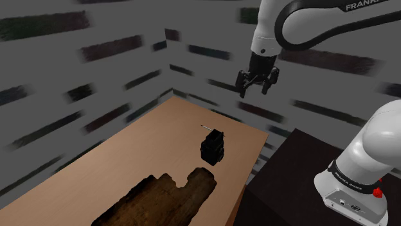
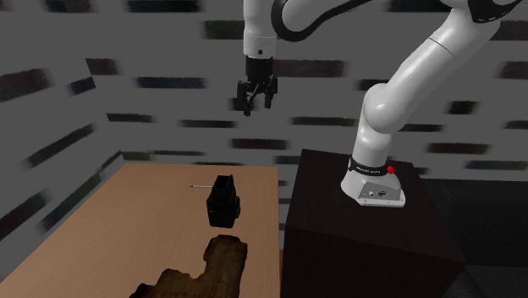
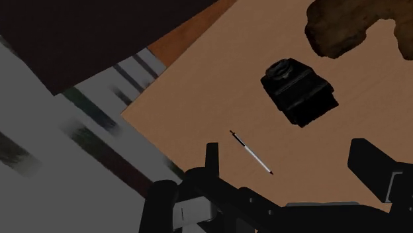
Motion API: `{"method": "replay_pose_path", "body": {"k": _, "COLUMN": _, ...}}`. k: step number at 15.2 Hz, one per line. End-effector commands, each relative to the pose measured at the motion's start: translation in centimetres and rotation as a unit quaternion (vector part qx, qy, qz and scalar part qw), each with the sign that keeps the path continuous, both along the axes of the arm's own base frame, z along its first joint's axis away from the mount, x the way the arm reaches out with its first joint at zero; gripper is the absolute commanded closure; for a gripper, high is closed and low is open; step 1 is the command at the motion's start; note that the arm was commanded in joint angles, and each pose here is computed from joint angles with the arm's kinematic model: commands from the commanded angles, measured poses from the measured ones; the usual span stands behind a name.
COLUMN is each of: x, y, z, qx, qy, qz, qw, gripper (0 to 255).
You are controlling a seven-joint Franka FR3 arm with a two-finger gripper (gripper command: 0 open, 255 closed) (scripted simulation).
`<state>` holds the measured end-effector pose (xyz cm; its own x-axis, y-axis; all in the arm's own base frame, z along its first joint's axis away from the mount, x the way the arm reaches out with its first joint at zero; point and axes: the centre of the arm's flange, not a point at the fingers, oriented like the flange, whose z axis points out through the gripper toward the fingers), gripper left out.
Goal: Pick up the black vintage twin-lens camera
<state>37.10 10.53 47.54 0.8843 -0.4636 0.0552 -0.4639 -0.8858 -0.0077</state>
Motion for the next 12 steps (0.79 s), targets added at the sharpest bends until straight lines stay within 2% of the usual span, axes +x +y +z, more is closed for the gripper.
{"method": "replay_pose_path", "body": {"k": 1, "x": 1.1, "y": 1.1, "z": -2.2, "qx": -0.001, "qy": 0.007, "qz": -0.030, "qw": 0.9995, "gripper": 0}}
{"method": "replay_pose_path", "body": {"k": 6, "x": 3.9, "y": 4.3, "z": -7.6, "qx": -0.003, "qy": 0.024, "qz": -0.099, "qw": 0.9948, "gripper": 0}}
{"method": "replay_pose_path", "body": {"k": 12, "x": 7.7, "y": 7.6, "z": -14.2, "qx": -0.007, "qy": 0.045, "qz": -0.181, "qw": 0.9825, "gripper": 0}}
